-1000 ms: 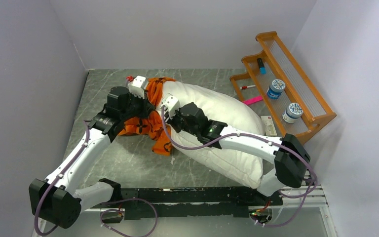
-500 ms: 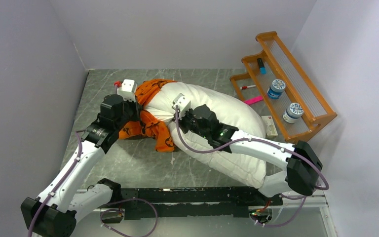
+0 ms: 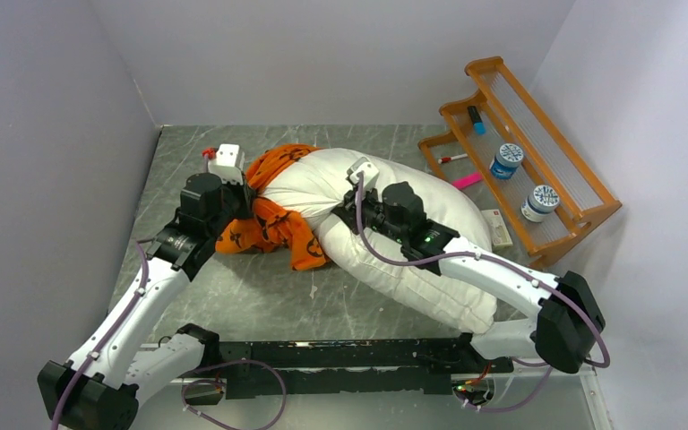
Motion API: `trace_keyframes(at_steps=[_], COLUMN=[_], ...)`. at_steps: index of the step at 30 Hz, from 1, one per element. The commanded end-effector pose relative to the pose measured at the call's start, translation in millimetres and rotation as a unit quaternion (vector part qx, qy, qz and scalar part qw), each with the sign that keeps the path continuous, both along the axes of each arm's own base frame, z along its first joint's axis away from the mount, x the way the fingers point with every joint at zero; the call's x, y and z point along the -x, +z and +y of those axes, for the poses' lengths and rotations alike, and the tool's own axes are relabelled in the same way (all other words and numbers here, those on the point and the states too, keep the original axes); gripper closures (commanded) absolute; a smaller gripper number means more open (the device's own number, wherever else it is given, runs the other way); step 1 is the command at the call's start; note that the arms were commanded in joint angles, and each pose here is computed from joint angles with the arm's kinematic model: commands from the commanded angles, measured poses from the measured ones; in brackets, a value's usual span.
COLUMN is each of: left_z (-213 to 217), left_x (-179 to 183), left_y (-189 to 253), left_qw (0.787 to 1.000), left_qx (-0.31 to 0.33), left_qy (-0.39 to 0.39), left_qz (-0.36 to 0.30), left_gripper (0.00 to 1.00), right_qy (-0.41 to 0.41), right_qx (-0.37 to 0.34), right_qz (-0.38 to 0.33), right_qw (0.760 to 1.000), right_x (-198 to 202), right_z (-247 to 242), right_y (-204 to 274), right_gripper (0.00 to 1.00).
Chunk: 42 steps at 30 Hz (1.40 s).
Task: Remove the pillowcase from the pillow
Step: Remove the pillow from the pillowcase.
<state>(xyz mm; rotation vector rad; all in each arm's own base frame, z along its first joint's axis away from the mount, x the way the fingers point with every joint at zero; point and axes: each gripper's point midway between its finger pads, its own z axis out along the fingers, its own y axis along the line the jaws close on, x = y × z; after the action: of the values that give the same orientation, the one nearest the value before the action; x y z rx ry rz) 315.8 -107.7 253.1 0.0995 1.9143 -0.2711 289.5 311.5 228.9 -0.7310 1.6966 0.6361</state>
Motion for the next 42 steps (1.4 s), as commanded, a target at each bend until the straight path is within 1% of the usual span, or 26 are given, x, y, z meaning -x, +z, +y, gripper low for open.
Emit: trace_keyframes(at_steps=[1,8,16,21,25,28,32,35,36,38,42], left_z=[95.1,106.4,121.9,118.1,115.0,114.6,114.1,112.5,111.3,108.2,93.9], left_x=[3.3,2.7,2.5,-0.8,-2.5,-2.8,-2.4,-2.3,-2.3,-3.2,-6.1], left_y=[-26.9,-29.5,-32.8,-37.9,-41.4,-42.2,-37.6,-34.8,-33.7,-31.0,-29.0], left_qw=[0.976,0.970,0.960,0.963,0.965,0.965,0.967,0.968,0.969,0.972,0.981], left_qx=[-0.103,-0.103,-0.110,-0.107,-0.108,-0.108,-0.106,-0.102,-0.101,-0.096,-0.083], left_qy=[0.189,0.217,0.255,0.243,0.233,0.231,0.229,0.225,0.221,0.212,0.172], left_qz=[0.040,0.043,0.043,0.050,0.054,0.055,0.048,0.043,0.041,0.036,0.029], left_gripper=[0.95,0.95,0.95,0.95,0.95,0.95,0.78,0.60,0.56,0.52,0.46], right_qy=[-0.213,-0.174,-0.121,-0.013,0.081,0.123,0.171,0.207,0.220,0.240,0.281], right_qx=[0.002,-0.023,-0.031,-0.028,-0.014,0.013,0.055,0.077,0.081,0.091,0.122], right_qz=[-0.007,-0.007,-0.019,-0.025,-0.033,-0.032,-0.025,-0.009,-0.006,0.003,0.032], right_qw=[0.977,0.984,0.992,0.999,0.996,0.992,0.983,0.975,0.972,0.967,0.951], right_x=[-48.9,-42.6,-33.6,-11.1,17.2,37.4,70.3,94.3,103.1,118.5,148.6], right_z=[-103.6,-91.2,-76.7,-49.8,-29.2,-18.6,-4.9,3.6,6.7,10.6,14.3], right_y=[10.3,18.0,30.0,35.2,31.9,19.6,-5.0,-24.0,-29.0,-40.7,-65.5], right_gripper=[1.00,1.00,1.00,1.00,1.00,1.00,1.00,1.00,1.00,1.00,1.00])
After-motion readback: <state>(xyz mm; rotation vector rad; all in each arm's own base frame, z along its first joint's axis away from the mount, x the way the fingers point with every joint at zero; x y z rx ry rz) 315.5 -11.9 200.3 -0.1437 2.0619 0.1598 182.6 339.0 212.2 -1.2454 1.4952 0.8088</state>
